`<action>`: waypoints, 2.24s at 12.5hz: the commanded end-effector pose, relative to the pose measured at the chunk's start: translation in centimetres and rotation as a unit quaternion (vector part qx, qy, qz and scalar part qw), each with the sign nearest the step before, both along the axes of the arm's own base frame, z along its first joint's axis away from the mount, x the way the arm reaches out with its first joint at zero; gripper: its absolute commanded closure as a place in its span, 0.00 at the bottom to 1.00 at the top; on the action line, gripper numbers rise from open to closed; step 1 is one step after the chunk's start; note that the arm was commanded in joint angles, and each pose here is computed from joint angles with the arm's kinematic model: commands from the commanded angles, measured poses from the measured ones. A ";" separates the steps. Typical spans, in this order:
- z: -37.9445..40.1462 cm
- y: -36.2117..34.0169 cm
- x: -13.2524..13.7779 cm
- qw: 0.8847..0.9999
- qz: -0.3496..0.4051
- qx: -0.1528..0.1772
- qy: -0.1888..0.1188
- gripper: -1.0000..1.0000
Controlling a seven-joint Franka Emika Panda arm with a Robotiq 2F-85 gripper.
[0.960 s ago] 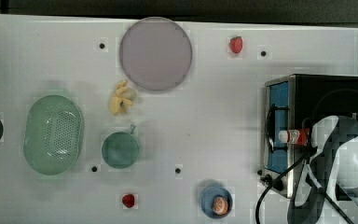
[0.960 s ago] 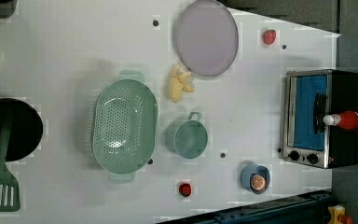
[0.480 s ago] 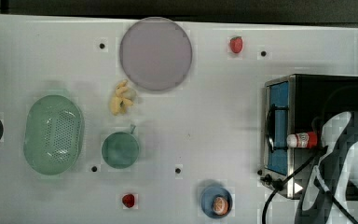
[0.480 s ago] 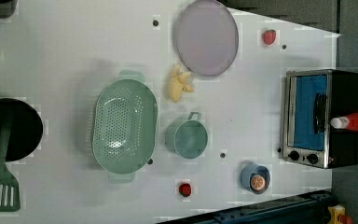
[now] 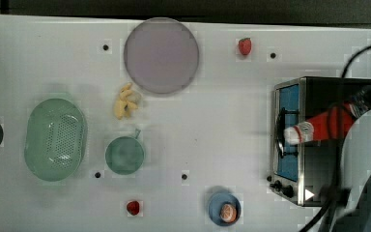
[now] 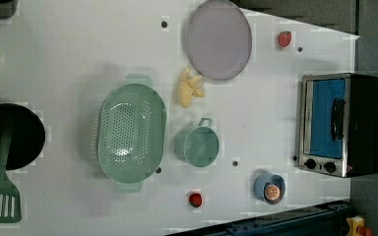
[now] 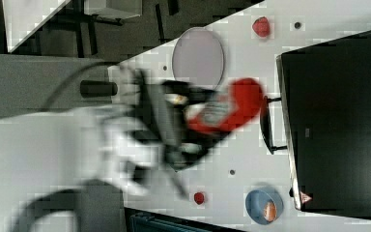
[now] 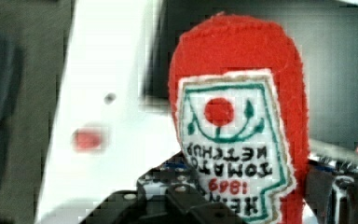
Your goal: Pick Ketchup from oven and place it on table.
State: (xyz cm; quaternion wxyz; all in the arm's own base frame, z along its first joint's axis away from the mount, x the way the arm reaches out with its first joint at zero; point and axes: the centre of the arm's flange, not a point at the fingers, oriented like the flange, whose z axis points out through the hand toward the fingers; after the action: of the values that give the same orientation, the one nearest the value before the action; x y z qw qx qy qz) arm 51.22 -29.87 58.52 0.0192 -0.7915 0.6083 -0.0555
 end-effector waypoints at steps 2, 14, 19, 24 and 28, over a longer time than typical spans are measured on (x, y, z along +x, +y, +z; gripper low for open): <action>2.4 15.0 4.5 0.986 0.162 0.024 0.003 0.36; -21.9 31.0 2.4 0.976 0.170 0.031 0.131 0.36; -34.5 30.4 1.2 0.979 0.164 0.017 0.122 0.36; -39.6 29.6 0.9 0.980 0.158 0.009 0.123 0.12; -34.4 29.8 2.5 0.985 0.158 0.005 0.069 0.00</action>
State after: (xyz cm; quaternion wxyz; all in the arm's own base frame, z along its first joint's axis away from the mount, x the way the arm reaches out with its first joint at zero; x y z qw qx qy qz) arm 52.08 -0.49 20.02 -0.0312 -0.8831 0.4662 0.0438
